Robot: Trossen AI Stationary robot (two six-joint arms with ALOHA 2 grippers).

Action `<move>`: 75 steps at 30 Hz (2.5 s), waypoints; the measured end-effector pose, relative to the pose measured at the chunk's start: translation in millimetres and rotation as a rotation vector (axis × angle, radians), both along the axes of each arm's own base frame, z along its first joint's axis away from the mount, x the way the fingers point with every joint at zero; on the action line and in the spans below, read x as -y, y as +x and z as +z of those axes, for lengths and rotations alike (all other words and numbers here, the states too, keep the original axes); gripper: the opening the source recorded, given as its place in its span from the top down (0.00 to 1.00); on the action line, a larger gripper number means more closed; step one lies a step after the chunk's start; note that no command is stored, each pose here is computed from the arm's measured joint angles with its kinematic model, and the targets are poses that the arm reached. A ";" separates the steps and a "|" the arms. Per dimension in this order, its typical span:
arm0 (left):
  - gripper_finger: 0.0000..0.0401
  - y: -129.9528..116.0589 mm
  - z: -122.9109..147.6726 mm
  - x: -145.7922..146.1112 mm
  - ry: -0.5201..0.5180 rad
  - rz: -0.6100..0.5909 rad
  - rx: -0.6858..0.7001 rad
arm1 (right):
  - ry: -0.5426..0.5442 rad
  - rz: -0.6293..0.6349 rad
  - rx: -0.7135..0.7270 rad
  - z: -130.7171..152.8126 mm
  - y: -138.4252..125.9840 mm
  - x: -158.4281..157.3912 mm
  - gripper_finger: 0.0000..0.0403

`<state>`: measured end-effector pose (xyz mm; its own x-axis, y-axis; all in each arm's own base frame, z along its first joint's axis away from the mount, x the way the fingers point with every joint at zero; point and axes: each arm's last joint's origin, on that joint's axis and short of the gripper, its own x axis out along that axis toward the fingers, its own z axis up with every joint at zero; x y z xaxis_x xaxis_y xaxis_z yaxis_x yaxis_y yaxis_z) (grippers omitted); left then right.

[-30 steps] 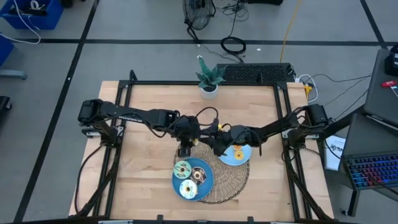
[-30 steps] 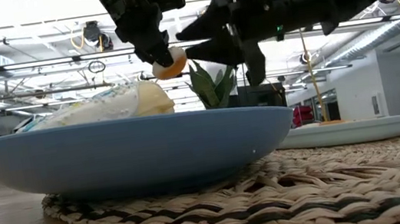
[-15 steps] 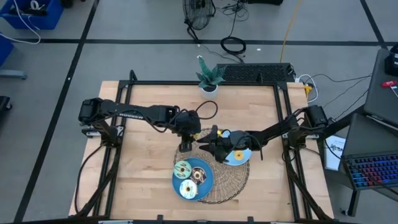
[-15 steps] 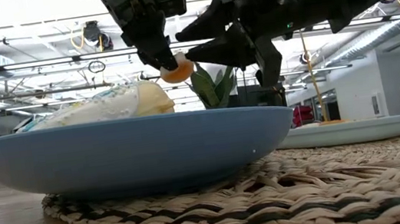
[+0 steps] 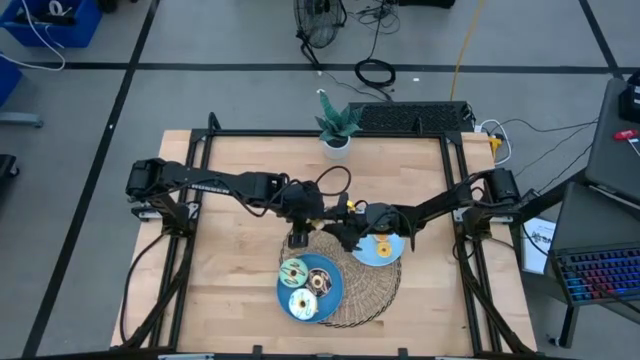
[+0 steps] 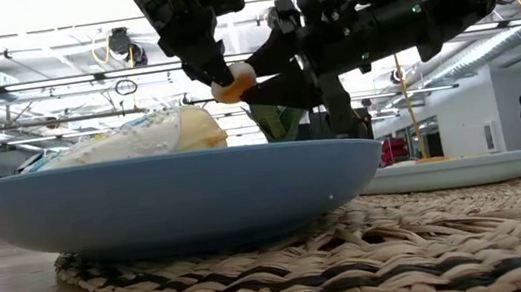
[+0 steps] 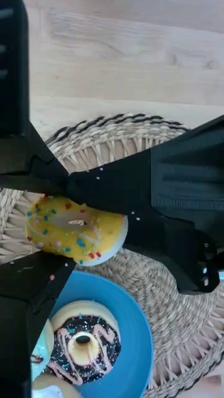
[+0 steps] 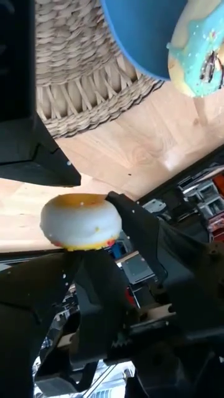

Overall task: Pick & Place donuts
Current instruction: Put the small yellow donut on the light blue plate

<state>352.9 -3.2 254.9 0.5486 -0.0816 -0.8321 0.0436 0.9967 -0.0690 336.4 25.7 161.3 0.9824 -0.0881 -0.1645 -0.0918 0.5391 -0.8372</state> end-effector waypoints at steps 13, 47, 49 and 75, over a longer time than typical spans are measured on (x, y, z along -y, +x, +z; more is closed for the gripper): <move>0.63 0.2 0.3 0.0 0.002 0.000 0.004 | -0.022 0.005 0.039 3.9 0.5 -0.9 0.80; 0.63 -48.9 63.1 25.0 0.061 0.029 0.264 | -0.498 -0.465 -0.112 -3.5 -62.1 -133.6 0.99; 0.63 -49.2 57.4 26.6 0.063 0.024 0.258 | -0.470 -0.457 -0.094 -2.4 -69.5 -143.0 0.99; 0.63 -46.0 37.2 19.2 0.061 0.057 0.295 | -0.106 -0.453 -0.373 -45.5 -113.4 -131.9 0.99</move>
<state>306.9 -22.4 292.1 0.7695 0.0014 -0.6386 -0.0029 1.0000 -0.0013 223.0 157.6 115.8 0.7211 -0.5194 -0.4585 -0.1703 0.5086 -0.8440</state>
